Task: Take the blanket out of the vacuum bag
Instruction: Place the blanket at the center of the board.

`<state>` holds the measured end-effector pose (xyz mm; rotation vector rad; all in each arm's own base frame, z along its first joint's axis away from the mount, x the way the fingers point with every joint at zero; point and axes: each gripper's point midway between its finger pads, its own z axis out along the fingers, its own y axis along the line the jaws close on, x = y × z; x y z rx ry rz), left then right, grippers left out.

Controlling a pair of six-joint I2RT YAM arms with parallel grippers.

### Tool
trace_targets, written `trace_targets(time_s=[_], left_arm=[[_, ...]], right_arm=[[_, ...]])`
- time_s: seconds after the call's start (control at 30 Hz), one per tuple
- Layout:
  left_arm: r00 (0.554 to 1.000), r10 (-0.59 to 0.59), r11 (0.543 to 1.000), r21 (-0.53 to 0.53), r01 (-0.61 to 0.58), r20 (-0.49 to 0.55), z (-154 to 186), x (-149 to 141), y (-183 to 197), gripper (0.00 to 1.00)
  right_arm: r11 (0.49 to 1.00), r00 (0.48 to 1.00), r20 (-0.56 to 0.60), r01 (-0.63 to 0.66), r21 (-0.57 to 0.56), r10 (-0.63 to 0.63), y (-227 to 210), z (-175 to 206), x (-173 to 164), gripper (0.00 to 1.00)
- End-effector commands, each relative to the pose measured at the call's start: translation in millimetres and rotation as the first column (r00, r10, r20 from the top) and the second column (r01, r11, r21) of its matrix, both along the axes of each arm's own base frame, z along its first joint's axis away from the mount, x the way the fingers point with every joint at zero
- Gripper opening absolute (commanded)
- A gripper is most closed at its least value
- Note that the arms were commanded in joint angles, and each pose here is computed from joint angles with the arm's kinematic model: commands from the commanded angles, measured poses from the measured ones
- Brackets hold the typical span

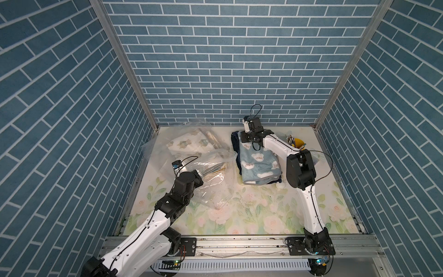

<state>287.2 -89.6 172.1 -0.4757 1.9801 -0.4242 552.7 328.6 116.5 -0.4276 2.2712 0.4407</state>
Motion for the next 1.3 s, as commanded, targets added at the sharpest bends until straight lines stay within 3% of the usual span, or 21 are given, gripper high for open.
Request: trace_targets(time_s=[0.0,0.3,0.47,0.63,0.7,0.73,0.87,1.13,1.2,1.27], left_arm=[[0.999,-0.011,1.0,-0.001,0.011,0.03,13,4,-2,0.0],[0.999,-0.012,1.0,-0.002,0.012,0.035,15,6,-3,0.0],[0.999,-0.012,1.0,-0.002,0.012,0.036,16,7,-4,0.0],[0.999,-0.012,1.0,-0.002,0.012,0.035,15,7,-4,0.0],[1.0,-0.012,1.0,0.001,0.012,0.028,12,7,-4,0.0],[1.0,-0.013,1.0,0.002,0.013,0.021,10,7,-4,0.0],[1.0,-0.016,1.0,0.005,0.016,0.013,9,7,-5,0.01],[0.999,-0.023,1.0,0.001,0.023,0.027,17,4,-4,0.09],[0.999,-0.034,0.999,-0.007,0.034,0.033,19,3,-6,0.1],[0.998,-0.045,0.999,-0.014,0.045,0.034,20,3,-8,0.07]], right_arm=[[0.997,0.999,0.042,-0.038,0.074,0.034,7,25,-3,0.01],[0.987,0.982,0.191,-0.039,0.158,0.008,2,100,-6,0.0],[0.985,0.982,0.189,-0.053,0.165,0.021,8,101,-2,0.0],[0.986,0.993,0.114,-0.04,0.161,0.022,13,61,3,0.01],[0.988,0.997,0.069,-0.033,0.148,0.023,14,41,4,0.3],[0.989,0.999,0.043,-0.033,0.145,0.027,15,31,3,0.4],[0.986,0.999,0.024,-0.043,0.16,0.04,15,28,-6,0.57],[0.98,0.98,0.196,-0.02,0.2,-0.02,-14,135,-31,0.66],[0.98,0.981,0.189,0.003,0.199,-0.042,-27,137,-37,0.65],[0.979,0.986,0.159,0.025,0.203,-0.058,-42,124,-45,0.55]])
